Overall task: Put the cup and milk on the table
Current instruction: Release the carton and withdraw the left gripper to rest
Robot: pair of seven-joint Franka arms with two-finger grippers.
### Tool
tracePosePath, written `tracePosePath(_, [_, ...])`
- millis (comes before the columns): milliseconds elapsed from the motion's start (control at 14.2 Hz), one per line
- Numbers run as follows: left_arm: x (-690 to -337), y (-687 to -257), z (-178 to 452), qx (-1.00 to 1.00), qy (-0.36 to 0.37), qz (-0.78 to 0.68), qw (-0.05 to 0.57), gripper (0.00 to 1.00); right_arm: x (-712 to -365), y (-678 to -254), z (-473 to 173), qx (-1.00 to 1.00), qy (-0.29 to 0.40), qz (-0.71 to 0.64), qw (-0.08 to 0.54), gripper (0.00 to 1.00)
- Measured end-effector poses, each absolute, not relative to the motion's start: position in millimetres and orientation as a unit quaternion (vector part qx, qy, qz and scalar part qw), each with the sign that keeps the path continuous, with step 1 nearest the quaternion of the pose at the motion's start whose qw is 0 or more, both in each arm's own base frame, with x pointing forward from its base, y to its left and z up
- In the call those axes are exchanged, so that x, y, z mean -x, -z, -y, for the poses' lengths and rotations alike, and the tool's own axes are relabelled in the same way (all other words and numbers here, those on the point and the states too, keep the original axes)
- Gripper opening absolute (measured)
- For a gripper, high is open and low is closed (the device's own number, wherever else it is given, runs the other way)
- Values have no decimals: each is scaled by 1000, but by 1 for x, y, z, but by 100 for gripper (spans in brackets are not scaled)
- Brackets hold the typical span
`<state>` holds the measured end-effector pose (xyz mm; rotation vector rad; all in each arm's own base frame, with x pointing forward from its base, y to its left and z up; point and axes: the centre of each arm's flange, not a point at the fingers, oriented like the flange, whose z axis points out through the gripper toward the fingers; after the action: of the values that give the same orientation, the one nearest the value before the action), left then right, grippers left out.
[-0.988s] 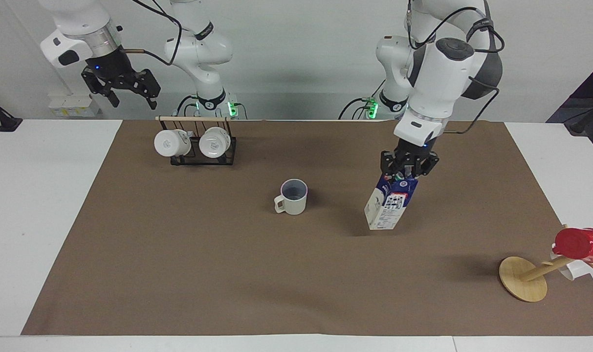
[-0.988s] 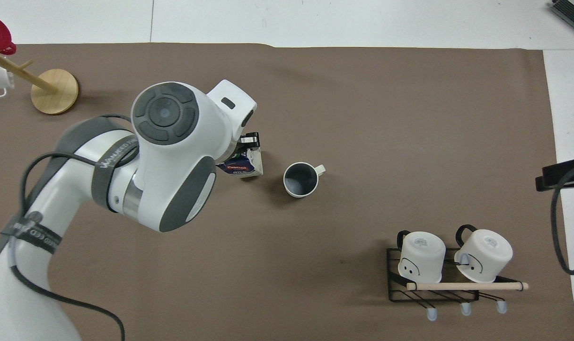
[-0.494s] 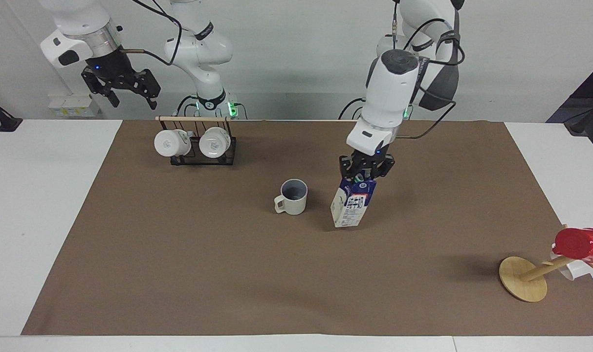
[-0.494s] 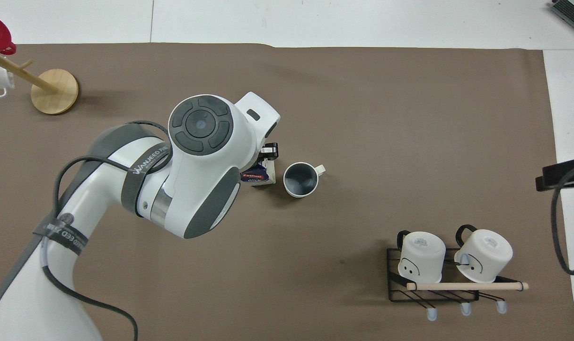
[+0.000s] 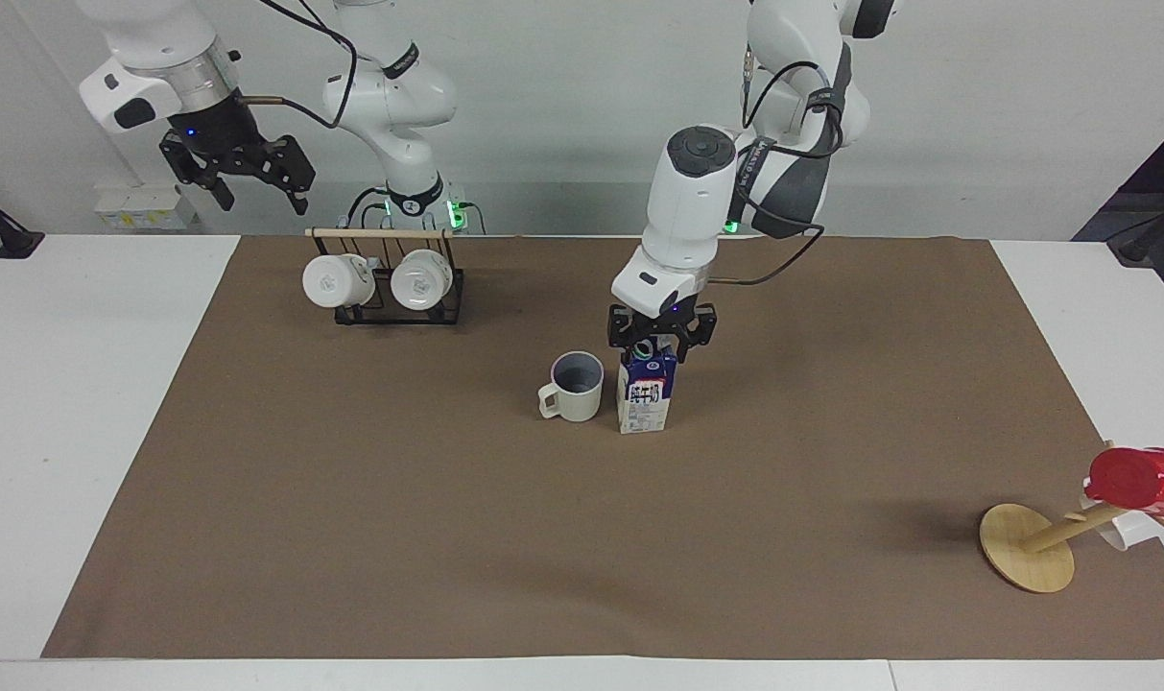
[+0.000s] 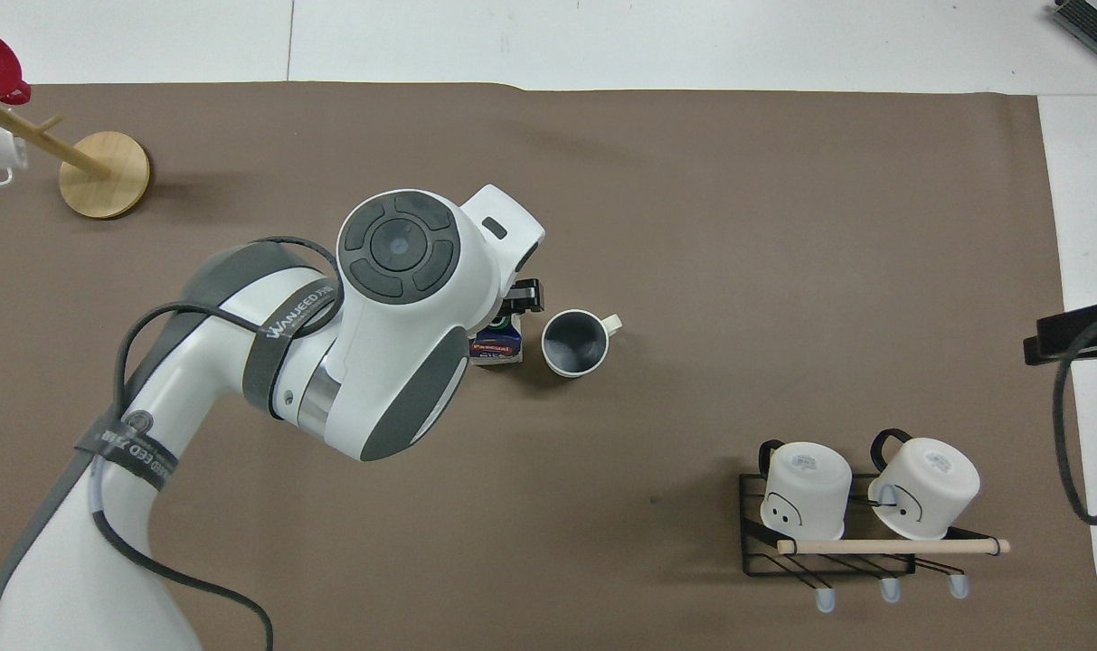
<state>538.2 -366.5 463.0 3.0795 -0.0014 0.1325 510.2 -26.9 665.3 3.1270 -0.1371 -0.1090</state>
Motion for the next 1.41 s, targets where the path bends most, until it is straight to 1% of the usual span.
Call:
tracePosePath(71, [-541, -466, 362, -999, -45, -3, 30, 100, -510, -665, 27, -998, 35, 44, 5, 100])
tracePosePath(141, [-544, -472, 356, -998, -50, -9, 32, 100, -510, -665, 27, -998, 35, 44, 5, 100])
tracePosePath(353, [-556, -513, 315, -996, -71, -35, 44, 100, -510, -665, 27, -998, 35, 44, 5, 100])
tracePosePath(565, [-553, -554, 258, -997, -56, -29, 33, 100, -510, -665, 27, -998, 35, 44, 5, 100])
tracePosePath(776, [-551, -583, 204, -998, -47, -11, 27, 100, -510, -665, 27, -998, 35, 44, 5, 100])
tracePosePath(988, [-553, -607, 144, -998, -53, 2, 25, 100, -510, -665, 27, -998, 35, 44, 5, 100])
tracePosePath(1271, [-544, -644, 45, -997, -72, 10, 20, 100, -510, -665, 27, -998, 35, 44, 5, 100])
tracePosePath(1412, [-543, -655, 11, -996, -83, 23, 15, 100, -510, -665, 27, -998, 35, 44, 5, 100])
